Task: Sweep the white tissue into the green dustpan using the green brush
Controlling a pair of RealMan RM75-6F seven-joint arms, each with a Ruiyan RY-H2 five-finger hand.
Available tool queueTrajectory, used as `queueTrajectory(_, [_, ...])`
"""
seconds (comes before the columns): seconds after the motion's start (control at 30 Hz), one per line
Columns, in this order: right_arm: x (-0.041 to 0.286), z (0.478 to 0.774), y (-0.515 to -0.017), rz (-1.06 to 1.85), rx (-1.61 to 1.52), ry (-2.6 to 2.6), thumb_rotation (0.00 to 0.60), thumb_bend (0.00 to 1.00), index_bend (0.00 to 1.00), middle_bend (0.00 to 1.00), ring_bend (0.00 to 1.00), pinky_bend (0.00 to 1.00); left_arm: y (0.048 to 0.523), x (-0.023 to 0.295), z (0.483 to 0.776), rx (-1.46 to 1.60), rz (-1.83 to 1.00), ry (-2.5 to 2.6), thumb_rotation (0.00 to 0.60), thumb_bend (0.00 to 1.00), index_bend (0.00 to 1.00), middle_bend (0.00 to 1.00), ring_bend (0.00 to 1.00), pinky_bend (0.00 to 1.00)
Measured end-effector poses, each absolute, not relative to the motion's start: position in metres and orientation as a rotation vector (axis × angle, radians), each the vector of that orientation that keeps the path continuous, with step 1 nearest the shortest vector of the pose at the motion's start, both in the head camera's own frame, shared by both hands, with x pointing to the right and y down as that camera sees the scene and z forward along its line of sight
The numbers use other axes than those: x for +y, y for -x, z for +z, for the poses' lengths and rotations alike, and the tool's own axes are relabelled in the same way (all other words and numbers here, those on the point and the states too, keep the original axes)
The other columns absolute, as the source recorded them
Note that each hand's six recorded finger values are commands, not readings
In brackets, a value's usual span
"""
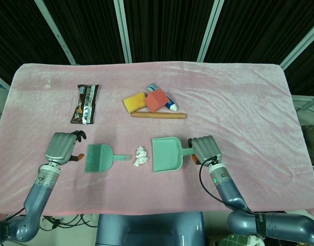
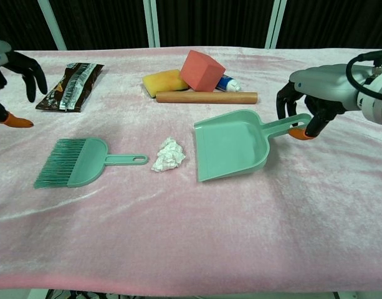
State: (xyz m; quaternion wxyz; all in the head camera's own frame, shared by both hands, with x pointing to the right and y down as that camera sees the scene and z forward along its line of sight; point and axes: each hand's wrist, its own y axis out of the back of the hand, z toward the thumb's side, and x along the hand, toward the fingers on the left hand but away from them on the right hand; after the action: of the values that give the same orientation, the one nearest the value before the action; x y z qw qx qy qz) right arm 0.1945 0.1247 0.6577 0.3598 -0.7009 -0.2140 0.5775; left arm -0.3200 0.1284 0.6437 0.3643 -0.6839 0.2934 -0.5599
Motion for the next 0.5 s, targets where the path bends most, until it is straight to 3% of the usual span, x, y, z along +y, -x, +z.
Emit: queueTrajectory(0.5, [0.123,0.659,-0.196,1.502,-0.559,1.809,0.6,0.51,0.72,0.73,0.74,0.81,0.236,0.141,0.684,0.618,-1.458,1.875,0.6,0.24,0.43,0.47,0.91,1.0])
